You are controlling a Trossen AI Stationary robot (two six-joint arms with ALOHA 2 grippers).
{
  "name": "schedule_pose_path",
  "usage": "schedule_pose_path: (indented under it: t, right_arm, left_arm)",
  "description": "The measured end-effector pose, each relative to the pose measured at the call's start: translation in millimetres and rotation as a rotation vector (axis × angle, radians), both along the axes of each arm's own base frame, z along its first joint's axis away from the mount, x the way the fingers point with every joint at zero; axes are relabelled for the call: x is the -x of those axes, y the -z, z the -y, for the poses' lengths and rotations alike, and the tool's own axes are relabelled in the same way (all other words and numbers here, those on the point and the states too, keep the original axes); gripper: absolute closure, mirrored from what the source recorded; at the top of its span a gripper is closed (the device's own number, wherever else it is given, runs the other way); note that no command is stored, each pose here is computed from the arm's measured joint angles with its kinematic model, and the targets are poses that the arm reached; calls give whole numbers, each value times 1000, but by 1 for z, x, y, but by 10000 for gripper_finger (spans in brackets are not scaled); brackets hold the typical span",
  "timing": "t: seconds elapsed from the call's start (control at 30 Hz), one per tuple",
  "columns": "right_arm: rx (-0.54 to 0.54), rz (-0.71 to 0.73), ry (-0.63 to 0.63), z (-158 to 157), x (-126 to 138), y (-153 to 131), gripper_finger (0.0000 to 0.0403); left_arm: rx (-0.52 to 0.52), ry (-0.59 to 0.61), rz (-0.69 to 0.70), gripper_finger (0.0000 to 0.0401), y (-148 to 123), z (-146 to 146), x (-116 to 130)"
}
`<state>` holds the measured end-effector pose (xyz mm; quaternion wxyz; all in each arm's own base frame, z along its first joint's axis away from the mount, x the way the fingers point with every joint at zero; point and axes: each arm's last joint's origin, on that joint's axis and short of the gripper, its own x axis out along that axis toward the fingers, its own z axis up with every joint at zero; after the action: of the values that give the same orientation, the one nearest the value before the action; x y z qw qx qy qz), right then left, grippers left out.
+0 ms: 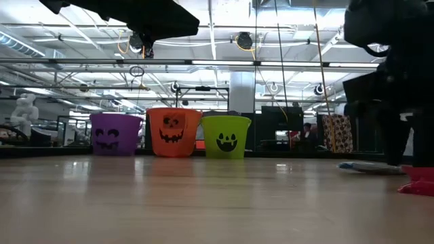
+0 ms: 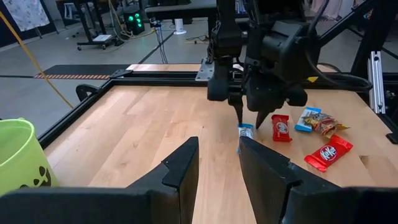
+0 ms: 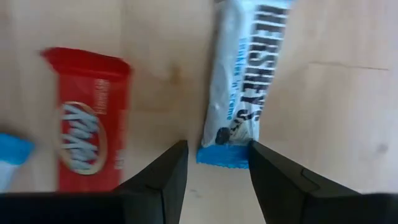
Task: Sort candy by brand, put in halloween buckets
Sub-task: Put the white chocolate bar into the violet bucket
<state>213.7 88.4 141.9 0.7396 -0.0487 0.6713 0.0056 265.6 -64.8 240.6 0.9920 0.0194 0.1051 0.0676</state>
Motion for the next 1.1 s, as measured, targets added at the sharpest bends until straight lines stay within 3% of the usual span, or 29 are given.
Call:
schedule_pose_path:
  t: [0.43,0.77,1.1]
  right_arm:
    - [-61,1,142,0,-2,0,243]
    - [7,-18,181,-8,1,-11,241]
    - [-11,-2,241,-7,0,-5,230]
  left_arm:
    - [0,0,0,278,0,0,0]
    - [0,0,-1,278,0,0,0]
    - [-1,1,-1,278,0,0,0]
